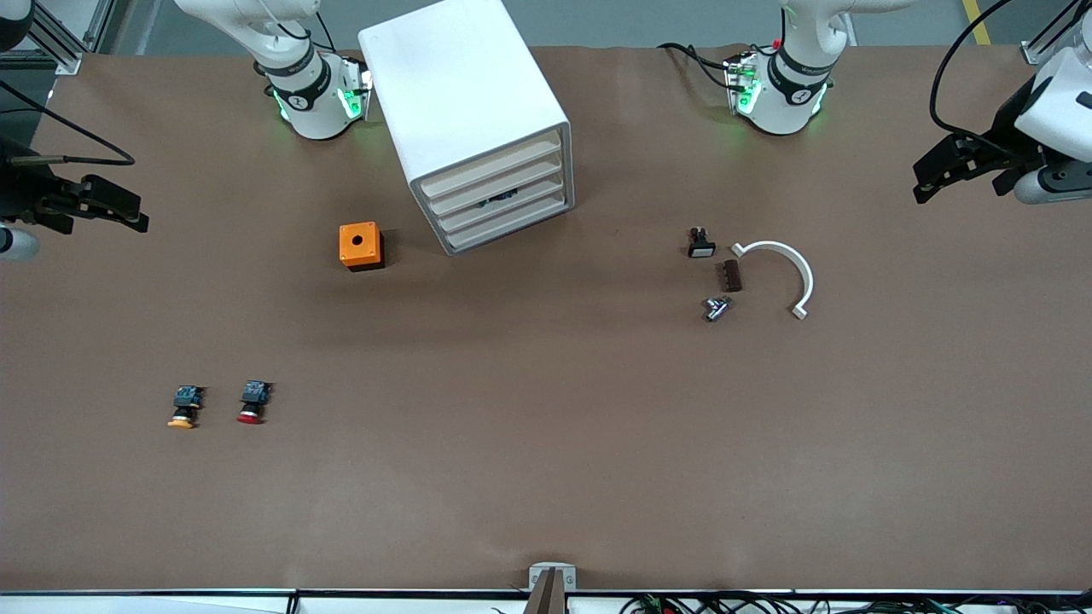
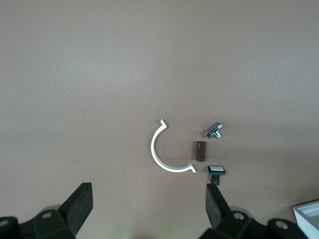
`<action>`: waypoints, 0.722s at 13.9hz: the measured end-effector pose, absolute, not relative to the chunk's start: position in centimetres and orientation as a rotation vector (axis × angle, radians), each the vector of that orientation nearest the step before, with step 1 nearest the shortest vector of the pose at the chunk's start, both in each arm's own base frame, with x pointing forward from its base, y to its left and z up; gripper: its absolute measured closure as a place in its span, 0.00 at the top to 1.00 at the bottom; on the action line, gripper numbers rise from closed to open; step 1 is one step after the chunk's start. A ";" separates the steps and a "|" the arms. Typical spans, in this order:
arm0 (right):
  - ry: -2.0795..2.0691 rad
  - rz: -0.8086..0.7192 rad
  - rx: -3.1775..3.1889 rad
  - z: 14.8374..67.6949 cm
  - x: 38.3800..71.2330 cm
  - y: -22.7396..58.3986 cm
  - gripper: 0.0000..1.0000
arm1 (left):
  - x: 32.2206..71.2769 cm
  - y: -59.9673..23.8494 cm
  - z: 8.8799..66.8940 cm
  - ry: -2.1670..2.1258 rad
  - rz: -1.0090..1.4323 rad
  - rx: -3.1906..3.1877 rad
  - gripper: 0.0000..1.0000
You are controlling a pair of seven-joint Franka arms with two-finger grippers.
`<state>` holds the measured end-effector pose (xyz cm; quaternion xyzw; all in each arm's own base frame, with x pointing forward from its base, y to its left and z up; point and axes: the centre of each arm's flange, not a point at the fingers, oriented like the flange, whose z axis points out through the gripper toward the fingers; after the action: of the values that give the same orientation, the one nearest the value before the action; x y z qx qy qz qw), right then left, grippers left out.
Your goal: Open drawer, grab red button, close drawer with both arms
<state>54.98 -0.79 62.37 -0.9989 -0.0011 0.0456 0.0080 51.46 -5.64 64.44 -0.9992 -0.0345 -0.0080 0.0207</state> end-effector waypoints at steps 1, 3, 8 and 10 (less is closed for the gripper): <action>0.005 0.128 -3.122 62.3 54.5 -0.7 1.00 | 51.5 -5.6 64.4 -0.107 -0.025 -3.098 1.00; 0.000 0.101 -3.122 62.3 53.8 -0.3 1.00 | 51.5 -5.6 64.4 -0.107 -0.025 -3.098 1.00; -0.056 0.052 -3.123 62.6 53.7 1.9 1.00 | 51.5 -5.6 64.4 -0.107 -0.024 -3.098 1.00; -0.046 0.052 -3.123 62.6 53.7 1.6 1.00 | 51.5 -5.7 64.4 -0.104 -0.021 -3.098 1.00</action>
<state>53.67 1.58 62.61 -0.9997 -0.0147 0.0166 0.0090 51.47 -5.73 64.43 -0.9992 -0.0336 -0.0069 0.0210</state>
